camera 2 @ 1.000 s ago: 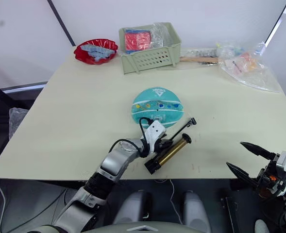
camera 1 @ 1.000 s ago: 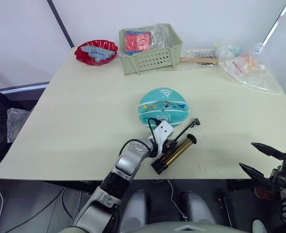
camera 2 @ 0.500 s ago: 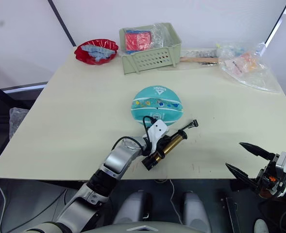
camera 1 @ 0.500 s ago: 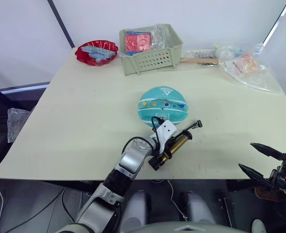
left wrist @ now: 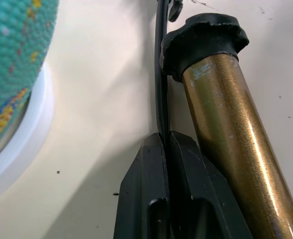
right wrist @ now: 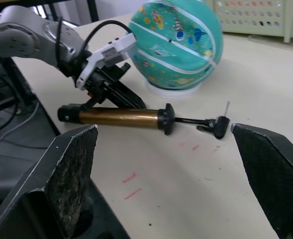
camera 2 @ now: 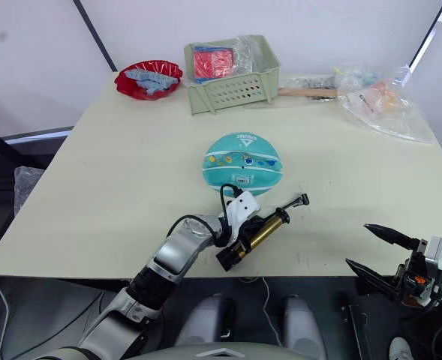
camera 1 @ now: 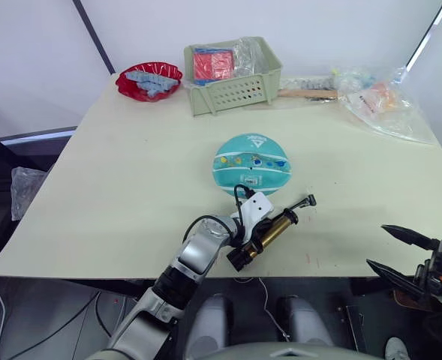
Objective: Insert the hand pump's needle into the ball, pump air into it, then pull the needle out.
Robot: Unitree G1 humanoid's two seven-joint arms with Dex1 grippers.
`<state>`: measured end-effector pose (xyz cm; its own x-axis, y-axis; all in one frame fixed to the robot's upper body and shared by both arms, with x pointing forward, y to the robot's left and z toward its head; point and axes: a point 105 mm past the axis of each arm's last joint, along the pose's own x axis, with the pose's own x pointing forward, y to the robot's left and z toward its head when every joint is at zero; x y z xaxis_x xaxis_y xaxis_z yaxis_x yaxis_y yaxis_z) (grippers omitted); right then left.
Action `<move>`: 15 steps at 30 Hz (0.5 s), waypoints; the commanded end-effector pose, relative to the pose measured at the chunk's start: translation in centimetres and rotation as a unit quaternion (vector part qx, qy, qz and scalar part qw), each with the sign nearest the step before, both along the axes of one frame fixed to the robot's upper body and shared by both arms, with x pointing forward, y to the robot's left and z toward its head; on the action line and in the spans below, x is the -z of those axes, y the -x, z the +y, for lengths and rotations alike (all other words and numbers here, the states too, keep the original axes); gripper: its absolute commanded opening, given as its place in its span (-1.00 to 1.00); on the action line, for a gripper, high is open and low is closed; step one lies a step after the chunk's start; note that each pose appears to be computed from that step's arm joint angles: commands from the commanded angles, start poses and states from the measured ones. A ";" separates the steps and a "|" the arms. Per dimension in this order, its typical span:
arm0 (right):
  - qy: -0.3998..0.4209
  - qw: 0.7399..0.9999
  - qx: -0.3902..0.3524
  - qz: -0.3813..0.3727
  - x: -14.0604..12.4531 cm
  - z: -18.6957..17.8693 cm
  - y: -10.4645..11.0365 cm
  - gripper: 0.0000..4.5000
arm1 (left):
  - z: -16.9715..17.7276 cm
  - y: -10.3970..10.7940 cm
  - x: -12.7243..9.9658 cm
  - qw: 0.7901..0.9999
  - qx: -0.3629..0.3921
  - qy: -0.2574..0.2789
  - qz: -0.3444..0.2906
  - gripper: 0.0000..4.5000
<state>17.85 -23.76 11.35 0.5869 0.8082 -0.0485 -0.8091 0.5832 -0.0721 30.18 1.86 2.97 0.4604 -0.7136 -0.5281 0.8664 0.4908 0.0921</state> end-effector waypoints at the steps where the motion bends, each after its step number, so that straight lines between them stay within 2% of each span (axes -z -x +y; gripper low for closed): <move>1: 0.000 1.000 -0.021 -0.016 -1.0 0.3 0.3 1.00 | -1.1 0.9 -1.3 0.999 0.040 0.023 -0.020 -0.98; 9: -0.007 1.000 0.001 -0.018 -1.1 -0.1 -0.1 1.00 | -1.2 1.3 -3.2 0.994 0.080 0.055 -0.055 -0.98; 15: -0.056 0.996 0.067 -0.008 -1.6 0.2 -1.3 1.00 | -1.1 1.4 -4.3 0.987 0.102 0.094 -0.083 -0.98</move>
<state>18.75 -23.62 11.62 0.6591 0.7520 -0.0034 -0.7520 0.6591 -0.0080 28.89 1.20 5.56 0.3772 -0.8396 -0.3908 0.9260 0.3486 0.1448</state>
